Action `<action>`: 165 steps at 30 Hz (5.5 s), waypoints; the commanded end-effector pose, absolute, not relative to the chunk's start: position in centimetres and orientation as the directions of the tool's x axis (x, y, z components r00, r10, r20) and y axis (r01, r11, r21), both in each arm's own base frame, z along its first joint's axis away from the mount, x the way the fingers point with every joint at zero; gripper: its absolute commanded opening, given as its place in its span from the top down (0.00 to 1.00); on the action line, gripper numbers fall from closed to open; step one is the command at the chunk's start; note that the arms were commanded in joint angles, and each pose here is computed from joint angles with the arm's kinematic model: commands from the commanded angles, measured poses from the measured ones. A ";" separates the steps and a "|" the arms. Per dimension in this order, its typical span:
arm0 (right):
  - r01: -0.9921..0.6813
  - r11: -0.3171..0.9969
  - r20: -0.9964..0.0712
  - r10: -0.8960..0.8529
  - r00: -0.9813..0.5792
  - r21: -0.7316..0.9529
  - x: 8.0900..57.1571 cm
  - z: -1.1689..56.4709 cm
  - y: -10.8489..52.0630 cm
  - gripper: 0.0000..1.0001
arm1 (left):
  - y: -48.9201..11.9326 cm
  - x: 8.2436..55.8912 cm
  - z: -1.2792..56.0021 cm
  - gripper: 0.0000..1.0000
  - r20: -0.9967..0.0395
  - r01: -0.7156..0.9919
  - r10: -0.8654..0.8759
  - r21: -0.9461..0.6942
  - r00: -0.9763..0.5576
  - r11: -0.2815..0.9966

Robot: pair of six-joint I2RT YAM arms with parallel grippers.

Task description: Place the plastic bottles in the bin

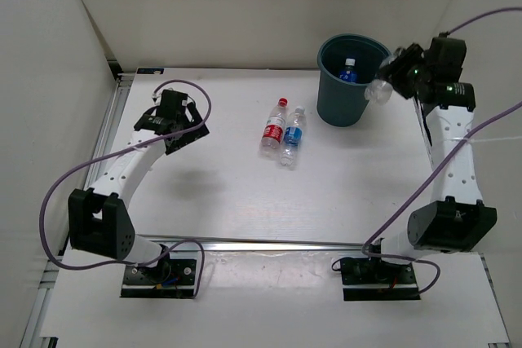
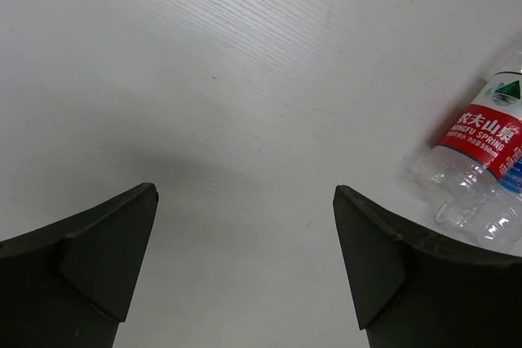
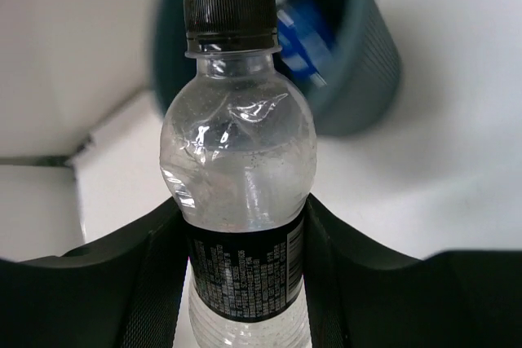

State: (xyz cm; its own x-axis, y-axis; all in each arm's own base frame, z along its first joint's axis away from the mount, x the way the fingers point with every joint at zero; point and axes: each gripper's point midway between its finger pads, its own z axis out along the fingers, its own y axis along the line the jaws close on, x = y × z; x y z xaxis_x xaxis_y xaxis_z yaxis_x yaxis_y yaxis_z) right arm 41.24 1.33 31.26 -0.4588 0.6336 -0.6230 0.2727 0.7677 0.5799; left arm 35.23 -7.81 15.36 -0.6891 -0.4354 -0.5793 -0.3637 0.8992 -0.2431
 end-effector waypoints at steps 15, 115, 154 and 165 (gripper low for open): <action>0.073 0.832 -0.795 0.548 -0.259 0.550 60.8 35.9 2.8 0.52 | -10.3 38.9 17.2 0.00 -0.586 -0.292 -0.409 -0.288 -0.700 0.912; 0.384 0.674 -0.545 0.737 -0.399 0.631 45.6 30.2 -5.1 0.00 | -32.0 57.9 42.7 0.72 -0.794 0.501 -0.544 -0.600 -0.272 0.624; -0.560 0.138 -0.577 0.179 -0.797 0.817 34.5 43.3 18.6 0.00 | -33.3 34.2 46.0 0.90 -0.595 0.604 -0.225 -0.796 -0.771 0.037; -0.648 0.053 -0.650 0.107 -0.753 0.760 31.2 46.5 20.9 0.00 | -33.8 31.8 45.4 0.90 -0.585 0.592 -0.172 -0.805 -0.792 0.012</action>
State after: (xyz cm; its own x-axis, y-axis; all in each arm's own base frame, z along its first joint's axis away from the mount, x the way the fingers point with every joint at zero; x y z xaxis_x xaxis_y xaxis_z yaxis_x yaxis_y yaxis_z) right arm 34.10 19.97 42.83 -0.8298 0.1487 -0.5378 -0.5283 0.1007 0.8430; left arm 35.57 -34.21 41.13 -0.8392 -0.1914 -0.5091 0.5035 0.0806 -0.8602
